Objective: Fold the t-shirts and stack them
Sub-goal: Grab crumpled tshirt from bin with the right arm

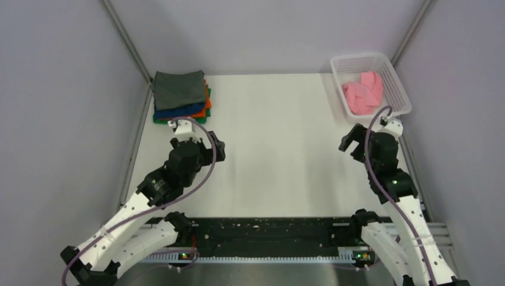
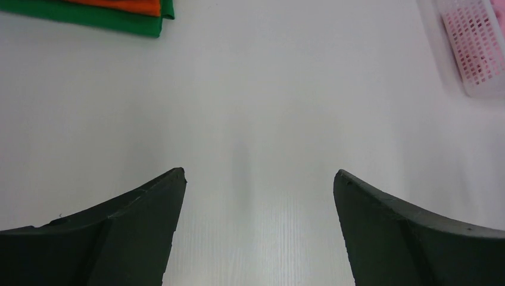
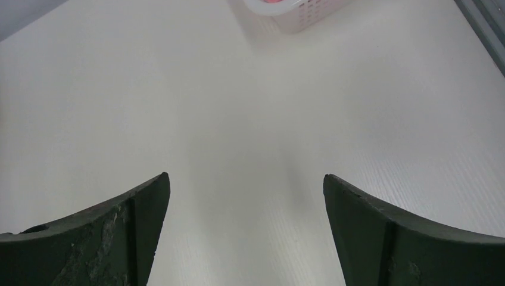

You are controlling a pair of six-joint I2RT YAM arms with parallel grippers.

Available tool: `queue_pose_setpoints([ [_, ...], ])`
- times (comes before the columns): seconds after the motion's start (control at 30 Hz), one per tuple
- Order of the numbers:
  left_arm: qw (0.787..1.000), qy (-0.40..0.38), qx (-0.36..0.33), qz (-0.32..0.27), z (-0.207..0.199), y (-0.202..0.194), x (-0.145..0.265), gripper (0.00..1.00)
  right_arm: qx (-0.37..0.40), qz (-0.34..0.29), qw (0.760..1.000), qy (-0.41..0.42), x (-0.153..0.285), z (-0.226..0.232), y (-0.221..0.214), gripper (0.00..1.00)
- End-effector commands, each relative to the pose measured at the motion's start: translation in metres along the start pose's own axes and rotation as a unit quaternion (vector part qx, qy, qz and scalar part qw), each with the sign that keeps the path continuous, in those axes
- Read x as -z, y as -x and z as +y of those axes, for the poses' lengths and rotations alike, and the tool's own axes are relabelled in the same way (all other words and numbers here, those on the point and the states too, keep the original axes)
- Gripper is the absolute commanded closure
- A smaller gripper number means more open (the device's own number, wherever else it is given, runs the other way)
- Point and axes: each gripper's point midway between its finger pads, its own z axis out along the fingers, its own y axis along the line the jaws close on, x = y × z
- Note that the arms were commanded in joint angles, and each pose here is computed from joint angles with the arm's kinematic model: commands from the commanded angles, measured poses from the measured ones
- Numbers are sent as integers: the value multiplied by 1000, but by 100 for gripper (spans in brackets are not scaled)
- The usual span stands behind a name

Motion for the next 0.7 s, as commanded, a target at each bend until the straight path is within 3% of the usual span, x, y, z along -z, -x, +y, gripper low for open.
queue_pose_setpoints([
  [0.0, 1000, 0, -2, -19, -1, 4, -5, 1, -14, -53, 998, 29, -6, 21, 39, 1],
  [0.13, 1000, -3, -6, -14, -4, 0, -10, 1, 2, -114, 991, 67, -20, 50, 82, 1],
  [0.23, 1000, 1, -10, -12, -4, -3, -15, 1, 1, -144, 989, 30, -41, 56, 118, 1],
  [0.4, 1000, -4, -8, -7, -7, -12, -25, 1, 1, -106, 992, -72, -124, 37, 149, 1],
  [0.67, 1000, 2, -8, -2, -8, -21, -36, 1, 10, -12, 988, -153, -259, -7, 163, 8],
])
